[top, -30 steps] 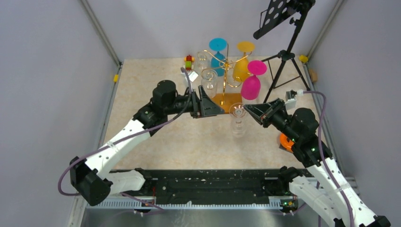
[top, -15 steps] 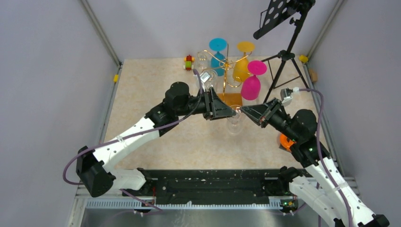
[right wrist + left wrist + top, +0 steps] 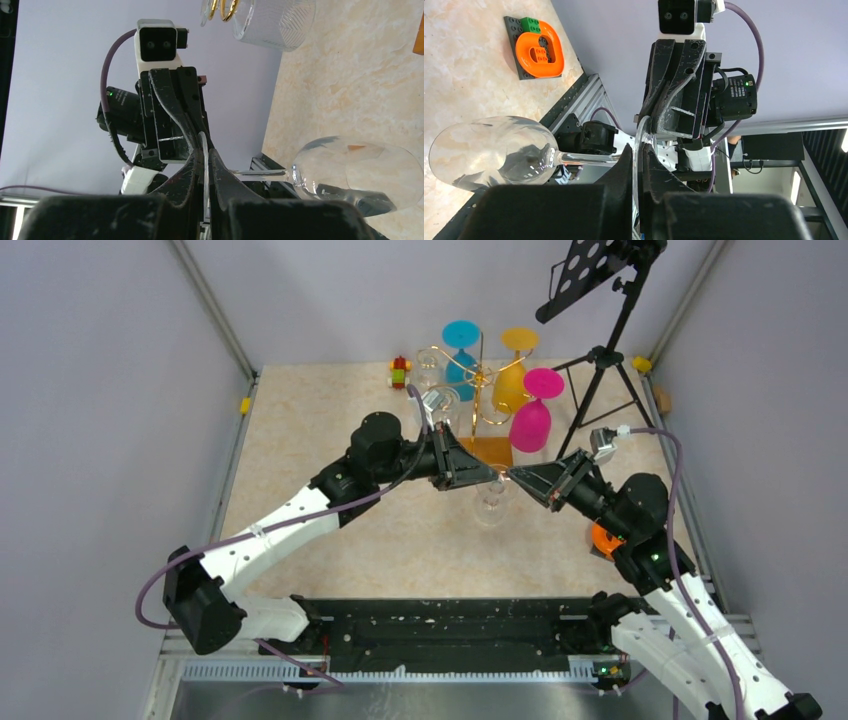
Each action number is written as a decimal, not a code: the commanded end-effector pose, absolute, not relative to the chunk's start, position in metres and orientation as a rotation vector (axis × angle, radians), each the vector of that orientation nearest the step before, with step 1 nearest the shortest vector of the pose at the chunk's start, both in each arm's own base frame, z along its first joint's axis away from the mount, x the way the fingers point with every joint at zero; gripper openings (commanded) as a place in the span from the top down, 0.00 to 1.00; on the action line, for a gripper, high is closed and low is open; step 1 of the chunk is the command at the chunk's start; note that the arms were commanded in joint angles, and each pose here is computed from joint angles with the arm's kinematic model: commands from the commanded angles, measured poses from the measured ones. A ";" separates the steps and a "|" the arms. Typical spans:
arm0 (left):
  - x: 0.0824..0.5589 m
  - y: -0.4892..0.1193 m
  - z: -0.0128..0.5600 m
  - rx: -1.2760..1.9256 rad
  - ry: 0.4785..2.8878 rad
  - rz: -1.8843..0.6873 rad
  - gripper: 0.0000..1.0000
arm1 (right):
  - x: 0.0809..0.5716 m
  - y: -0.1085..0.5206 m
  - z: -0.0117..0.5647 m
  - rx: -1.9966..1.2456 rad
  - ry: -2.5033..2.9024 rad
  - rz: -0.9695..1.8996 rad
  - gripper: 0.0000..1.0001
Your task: Take the wine glass off the wine glass rack
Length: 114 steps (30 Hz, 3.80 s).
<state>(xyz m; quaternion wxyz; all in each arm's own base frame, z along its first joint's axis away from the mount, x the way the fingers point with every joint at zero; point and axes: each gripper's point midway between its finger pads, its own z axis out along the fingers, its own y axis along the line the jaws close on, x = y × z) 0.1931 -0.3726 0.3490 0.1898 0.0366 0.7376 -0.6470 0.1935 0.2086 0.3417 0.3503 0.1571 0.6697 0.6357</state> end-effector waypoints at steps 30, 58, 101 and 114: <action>0.165 -0.319 0.478 -0.045 1.788 -1.946 1.00 | 0.117 0.212 0.430 -0.701 1.107 1.278 0.24; 0.154 -0.327 0.464 -0.012 1.868 -2.031 1.00 | 0.114 0.273 0.413 -1.165 0.805 1.282 0.94; 0.174 -0.305 0.475 -0.059 1.627 -2.139 0.39 | 0.233 0.165 0.483 0.490 0.774 1.652 1.00; 0.176 -0.304 0.467 -0.103 1.653 -2.109 0.33 | 0.224 0.160 0.503 0.434 0.664 1.647 1.00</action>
